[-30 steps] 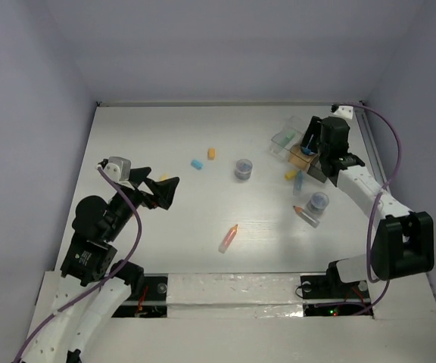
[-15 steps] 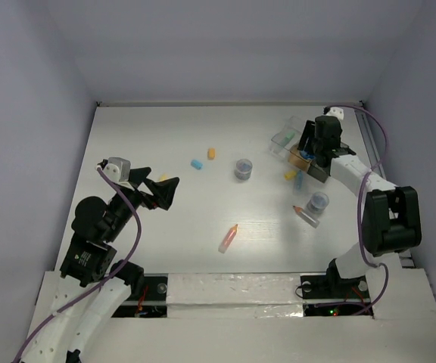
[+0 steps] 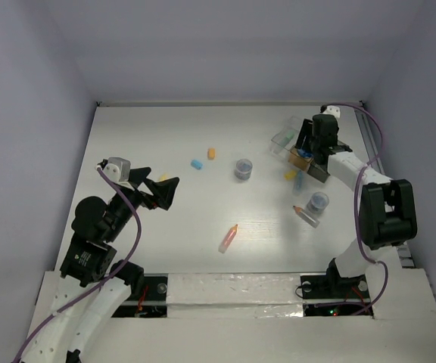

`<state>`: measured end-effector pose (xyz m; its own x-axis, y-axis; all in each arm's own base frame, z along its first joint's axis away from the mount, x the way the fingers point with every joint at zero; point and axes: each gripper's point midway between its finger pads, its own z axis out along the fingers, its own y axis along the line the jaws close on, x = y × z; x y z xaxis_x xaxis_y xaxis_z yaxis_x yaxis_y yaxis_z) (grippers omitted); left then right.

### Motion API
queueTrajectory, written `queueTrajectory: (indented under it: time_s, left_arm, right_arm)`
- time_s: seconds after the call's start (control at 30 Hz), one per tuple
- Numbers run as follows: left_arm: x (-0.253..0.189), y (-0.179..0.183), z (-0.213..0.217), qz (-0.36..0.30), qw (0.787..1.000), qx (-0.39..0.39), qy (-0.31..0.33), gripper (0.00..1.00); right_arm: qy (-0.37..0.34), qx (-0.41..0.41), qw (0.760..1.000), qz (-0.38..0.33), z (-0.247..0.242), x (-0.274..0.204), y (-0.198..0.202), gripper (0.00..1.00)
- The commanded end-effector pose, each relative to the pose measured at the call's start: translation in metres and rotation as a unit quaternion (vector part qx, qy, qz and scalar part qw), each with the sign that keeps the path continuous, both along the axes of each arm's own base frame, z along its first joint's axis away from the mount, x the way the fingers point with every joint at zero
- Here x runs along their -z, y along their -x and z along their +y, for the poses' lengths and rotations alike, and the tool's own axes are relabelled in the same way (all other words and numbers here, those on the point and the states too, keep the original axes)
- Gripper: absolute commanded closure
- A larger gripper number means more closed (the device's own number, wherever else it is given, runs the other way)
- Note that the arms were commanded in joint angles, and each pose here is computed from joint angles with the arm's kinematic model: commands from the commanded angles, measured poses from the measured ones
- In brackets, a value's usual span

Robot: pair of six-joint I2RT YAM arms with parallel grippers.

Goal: Sort the stationery into containers
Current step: Place the stationery in the storage box.

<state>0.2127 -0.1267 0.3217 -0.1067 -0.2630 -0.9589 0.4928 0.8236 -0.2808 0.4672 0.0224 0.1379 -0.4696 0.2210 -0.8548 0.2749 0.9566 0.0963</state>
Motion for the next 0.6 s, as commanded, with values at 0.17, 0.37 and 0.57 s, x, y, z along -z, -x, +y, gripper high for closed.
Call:
queueTrajectory:
  time_s: [0.17,0.37,0.57]
  left_arm:
    - [-0.022,0.002,0.000,-0.029,1.000,0.002,0.008,0.01]
    - [-0.022,0.001,-0.001,-0.028,1.000,0.003,0.009,0.01]
    - [-0.020,-0.001,-0.002,-0.025,1.000,0.003,0.007,0.01]
  right_arm:
    - [0.003,0.016,0.997,-0.074,-0.007,-0.038,-0.018,0.13]
    - [-0.017,-0.018,0.996,-0.088,0.012,-0.050,-0.008,0.07]
    - [-0.027,-0.156,0.985,-0.070,0.113,-0.040,0.018,0.08]
